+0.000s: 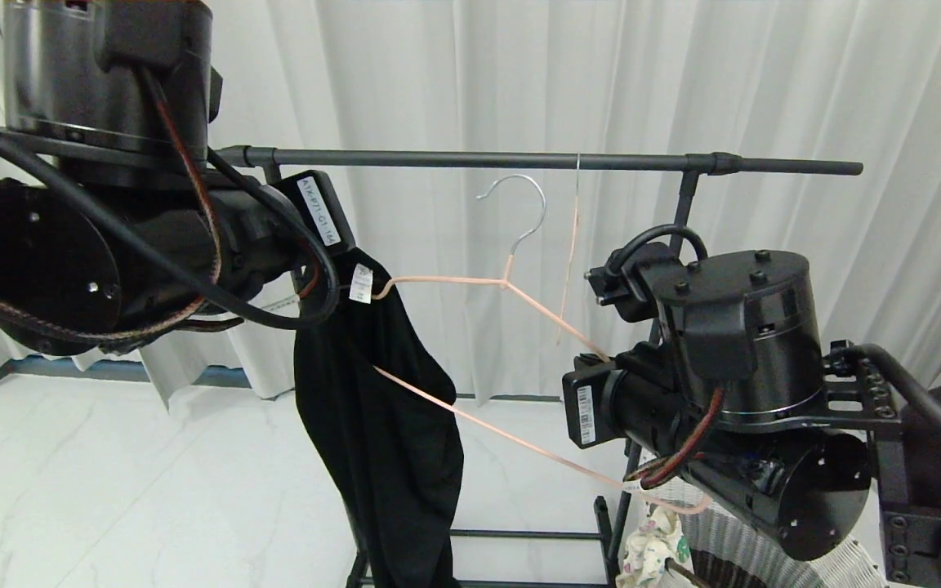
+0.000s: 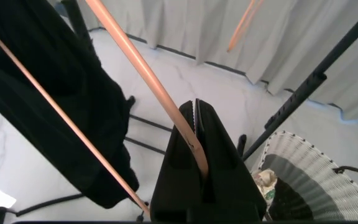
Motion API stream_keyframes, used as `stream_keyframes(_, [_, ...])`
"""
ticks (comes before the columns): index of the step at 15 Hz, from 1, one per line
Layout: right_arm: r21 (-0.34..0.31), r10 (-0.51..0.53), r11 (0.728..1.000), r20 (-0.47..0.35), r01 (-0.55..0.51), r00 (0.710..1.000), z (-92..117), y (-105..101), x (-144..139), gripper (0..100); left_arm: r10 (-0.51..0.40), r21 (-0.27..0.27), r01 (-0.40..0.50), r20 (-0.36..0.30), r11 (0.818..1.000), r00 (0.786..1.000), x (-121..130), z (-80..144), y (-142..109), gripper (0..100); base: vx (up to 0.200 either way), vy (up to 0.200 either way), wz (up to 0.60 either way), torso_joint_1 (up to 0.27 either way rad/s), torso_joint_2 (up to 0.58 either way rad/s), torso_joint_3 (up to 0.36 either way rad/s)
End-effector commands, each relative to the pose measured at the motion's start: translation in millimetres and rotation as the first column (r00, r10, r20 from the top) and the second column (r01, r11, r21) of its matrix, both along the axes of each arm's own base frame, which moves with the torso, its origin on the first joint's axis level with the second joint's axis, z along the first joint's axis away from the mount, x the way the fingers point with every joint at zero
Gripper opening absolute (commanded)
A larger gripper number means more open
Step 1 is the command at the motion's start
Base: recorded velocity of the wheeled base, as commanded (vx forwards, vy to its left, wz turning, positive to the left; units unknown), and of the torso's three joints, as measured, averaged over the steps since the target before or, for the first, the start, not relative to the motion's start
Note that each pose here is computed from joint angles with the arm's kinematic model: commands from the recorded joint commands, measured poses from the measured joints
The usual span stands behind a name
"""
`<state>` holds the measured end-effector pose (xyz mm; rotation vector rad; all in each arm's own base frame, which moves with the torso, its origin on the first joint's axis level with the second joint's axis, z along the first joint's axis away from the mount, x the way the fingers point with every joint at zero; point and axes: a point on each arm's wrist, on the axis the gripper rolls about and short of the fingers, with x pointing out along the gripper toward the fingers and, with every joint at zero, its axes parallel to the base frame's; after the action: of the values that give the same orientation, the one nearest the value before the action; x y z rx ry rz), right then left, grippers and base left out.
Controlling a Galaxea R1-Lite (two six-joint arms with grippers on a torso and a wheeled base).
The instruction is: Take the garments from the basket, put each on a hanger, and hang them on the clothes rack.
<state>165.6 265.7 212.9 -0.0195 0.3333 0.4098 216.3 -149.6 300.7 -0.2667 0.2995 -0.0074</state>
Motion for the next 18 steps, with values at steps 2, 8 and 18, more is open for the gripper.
stream_keyframes(2, [0.016, 0.026, 1.000, 0.006, -0.026, 1.000, 3, 12, -3, 0, -0.101, -0.023, 0.101, 0.003, 0.995, 0.995, -16, 1, -23, 0, 0.000, 0.000, 0.00, 0.000, 0.00, 0.000])
stream_keyframes(8, [0.026, 0.063, 0.998, 0.007, -0.063, 0.998, 0, 38, -4, 0, -0.174, -0.053, 0.175, 0.025, 0.983, 0.984, -27, 10, -39, 0, 0.000, 0.000, 0.00, 0.000, 0.00, 0.000])
stream_keyframes(18, [0.052, 0.014, 0.999, -0.003, -0.014, 1.000, -4, 44, 4, 0, -0.250, 0.060, 0.248, 0.019, 0.967, 0.968, -43, 7, -28, 0, 0.000, 0.000, 0.00, 0.000, 0.00, 0.000])
